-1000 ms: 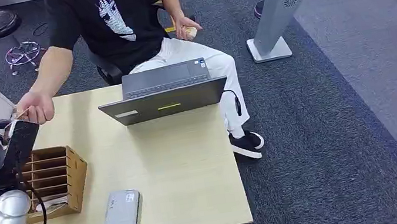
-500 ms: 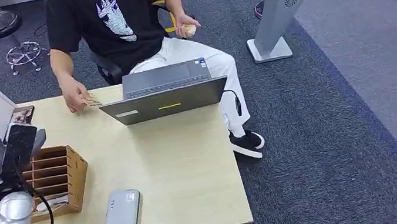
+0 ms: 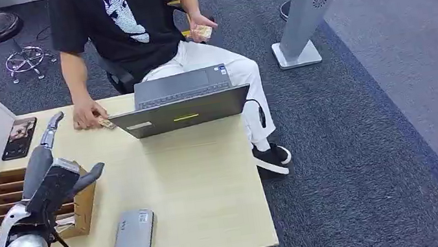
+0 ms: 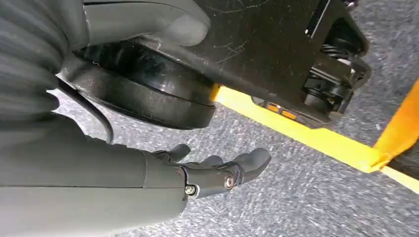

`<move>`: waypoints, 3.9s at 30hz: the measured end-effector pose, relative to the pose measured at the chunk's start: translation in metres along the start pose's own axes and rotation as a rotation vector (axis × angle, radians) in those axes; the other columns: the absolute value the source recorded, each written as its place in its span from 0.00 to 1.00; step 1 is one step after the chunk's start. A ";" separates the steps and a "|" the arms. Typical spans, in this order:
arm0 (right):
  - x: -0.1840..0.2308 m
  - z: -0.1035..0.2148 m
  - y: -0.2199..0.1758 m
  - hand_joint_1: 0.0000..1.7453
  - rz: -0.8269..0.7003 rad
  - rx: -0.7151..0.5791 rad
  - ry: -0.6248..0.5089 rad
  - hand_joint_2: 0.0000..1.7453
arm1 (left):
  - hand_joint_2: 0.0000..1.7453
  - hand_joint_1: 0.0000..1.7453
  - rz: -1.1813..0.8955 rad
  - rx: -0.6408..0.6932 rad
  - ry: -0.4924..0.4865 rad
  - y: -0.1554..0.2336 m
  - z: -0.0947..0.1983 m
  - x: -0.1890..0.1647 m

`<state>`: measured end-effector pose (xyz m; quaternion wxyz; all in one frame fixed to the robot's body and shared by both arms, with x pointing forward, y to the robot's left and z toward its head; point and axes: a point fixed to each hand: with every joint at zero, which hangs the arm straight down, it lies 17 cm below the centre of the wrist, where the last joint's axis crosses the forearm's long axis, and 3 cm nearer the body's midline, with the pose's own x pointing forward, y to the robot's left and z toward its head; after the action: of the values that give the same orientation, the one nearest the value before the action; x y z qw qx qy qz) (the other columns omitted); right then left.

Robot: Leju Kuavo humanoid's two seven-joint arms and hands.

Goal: Pass the card to the sensor for recognition and then transmit it.

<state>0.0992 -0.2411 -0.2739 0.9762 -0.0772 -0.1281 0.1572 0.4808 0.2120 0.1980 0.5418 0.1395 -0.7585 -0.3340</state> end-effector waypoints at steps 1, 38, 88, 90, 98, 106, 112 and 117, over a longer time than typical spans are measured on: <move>-0.001 0.000 0.000 0.00 -0.007 0.000 0.000 1.00 | 1.00 0.00 0.006 -0.036 -0.005 -0.010 0.008 0.001; -0.014 -0.002 -0.009 0.00 -0.031 -0.010 0.016 1.00 | 1.00 0.00 -0.464 -0.336 0.423 0.005 0.233 -0.135; -0.006 -0.001 -0.006 0.00 -0.045 -0.003 0.022 1.00 | 1.00 0.00 -0.640 -0.280 0.515 0.077 0.194 -0.168; -0.007 -0.001 -0.006 0.00 -0.045 -0.002 0.024 1.00 | 1.00 0.00 -0.652 -0.265 0.517 0.078 0.190 -0.170; -0.005 0.000 -0.003 0.00 -0.043 0.004 0.021 1.00 | 1.00 0.00 -0.640 -0.216 0.513 0.068 0.174 -0.176; -0.006 0.001 -0.002 0.00 -0.044 0.006 0.022 1.00 | 1.00 0.00 -0.610 -0.227 0.497 0.049 0.161 -0.177; -0.007 0.001 -0.001 0.00 -0.044 0.007 0.021 1.00 | 1.00 0.00 -0.582 -0.248 0.500 0.036 0.161 -0.181; -0.007 0.001 0.000 0.00 -0.059 0.009 0.021 1.00 | 1.00 0.00 -0.569 -0.258 0.506 0.032 0.163 -0.185</move>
<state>0.0927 -0.2436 -0.2743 0.9820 -0.0705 -0.1195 0.1283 0.4059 0.3995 0.0530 0.6104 0.3528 -0.4841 -0.5183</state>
